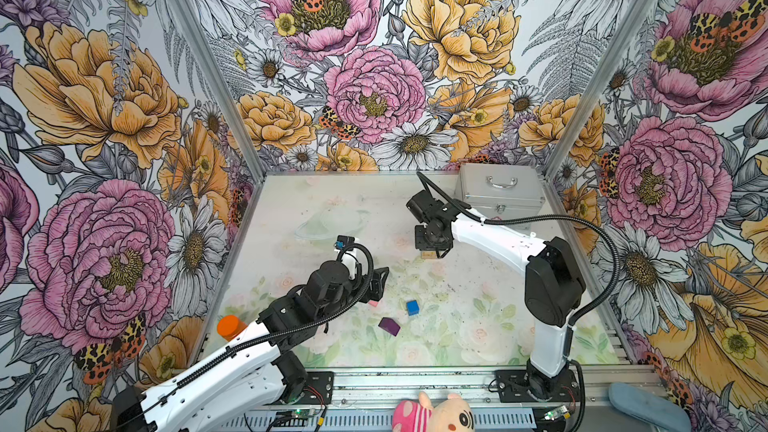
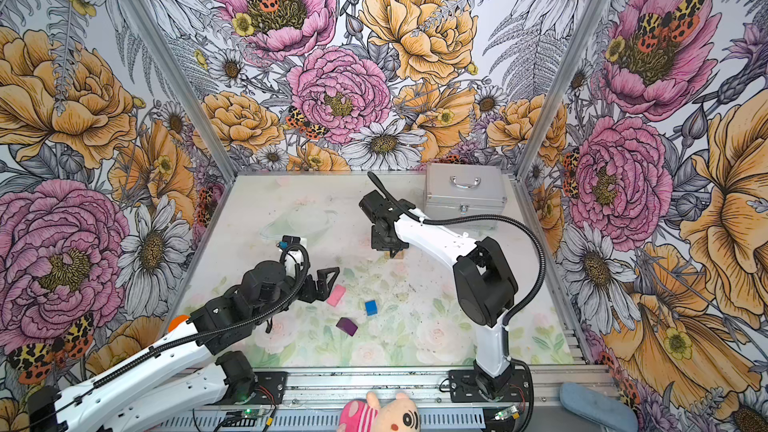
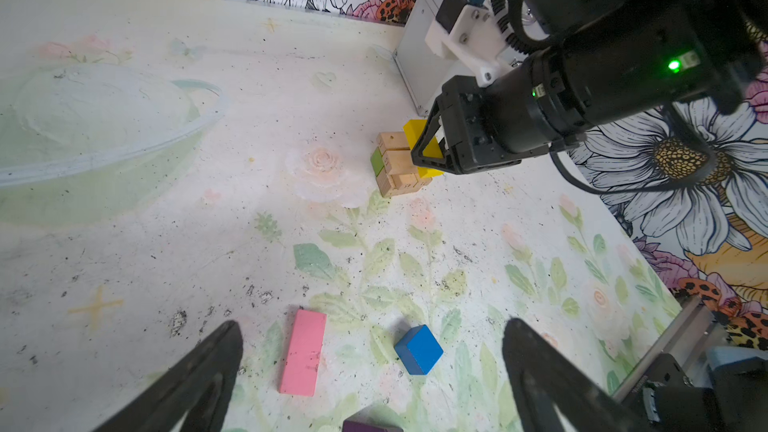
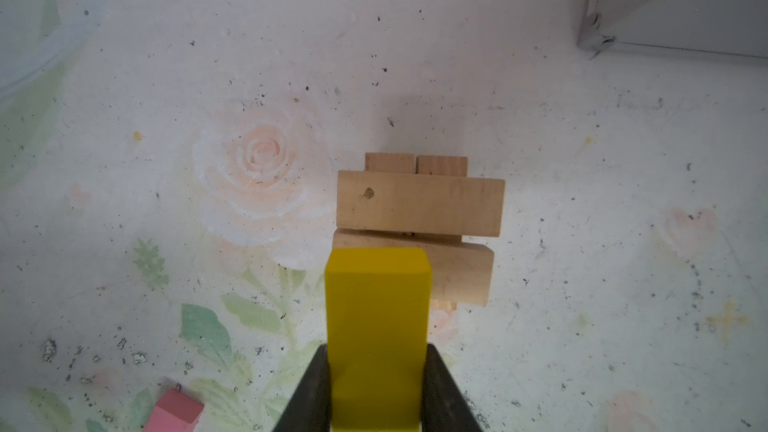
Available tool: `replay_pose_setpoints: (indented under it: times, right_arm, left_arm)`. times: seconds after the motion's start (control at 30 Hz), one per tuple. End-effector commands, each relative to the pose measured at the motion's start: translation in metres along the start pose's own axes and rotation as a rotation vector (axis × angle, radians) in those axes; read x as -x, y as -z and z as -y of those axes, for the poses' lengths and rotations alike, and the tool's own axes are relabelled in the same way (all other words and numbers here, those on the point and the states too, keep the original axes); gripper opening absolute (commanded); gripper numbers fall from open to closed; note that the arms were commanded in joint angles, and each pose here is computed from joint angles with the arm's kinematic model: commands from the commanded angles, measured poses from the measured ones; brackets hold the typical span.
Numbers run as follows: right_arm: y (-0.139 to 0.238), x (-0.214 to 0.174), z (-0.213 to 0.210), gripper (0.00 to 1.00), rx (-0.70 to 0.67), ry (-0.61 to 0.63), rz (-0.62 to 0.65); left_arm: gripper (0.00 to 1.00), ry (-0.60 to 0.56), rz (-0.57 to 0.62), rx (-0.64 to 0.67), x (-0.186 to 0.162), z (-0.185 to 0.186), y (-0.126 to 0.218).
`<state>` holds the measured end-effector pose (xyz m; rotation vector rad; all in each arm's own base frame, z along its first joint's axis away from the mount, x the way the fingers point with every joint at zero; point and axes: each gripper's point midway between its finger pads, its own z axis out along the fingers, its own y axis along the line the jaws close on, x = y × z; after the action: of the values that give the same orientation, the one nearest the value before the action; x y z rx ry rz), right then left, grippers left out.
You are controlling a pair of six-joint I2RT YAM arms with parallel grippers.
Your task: Build the wood block tower
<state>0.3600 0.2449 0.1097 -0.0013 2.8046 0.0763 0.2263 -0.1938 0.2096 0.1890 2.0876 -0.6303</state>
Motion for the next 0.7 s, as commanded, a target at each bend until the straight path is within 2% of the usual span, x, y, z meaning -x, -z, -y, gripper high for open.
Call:
replay_pose_setpoints:
  times: [0.0, 0.67]
  right_arm:
    - [0.001, 0.011, -0.004, 0.29, 0.009, -0.014, 0.014]
    - [-0.019, 0.016, -0.001, 0.3, -0.007, -0.016, -0.028]
  left_arm:
    - [0.99, -0.006, 0.029, -0.062, 0.015, 0.011, 0.002]
    - [0.99, 0.003, 0.029, -0.06, 0.017, 0.005, -0.002]
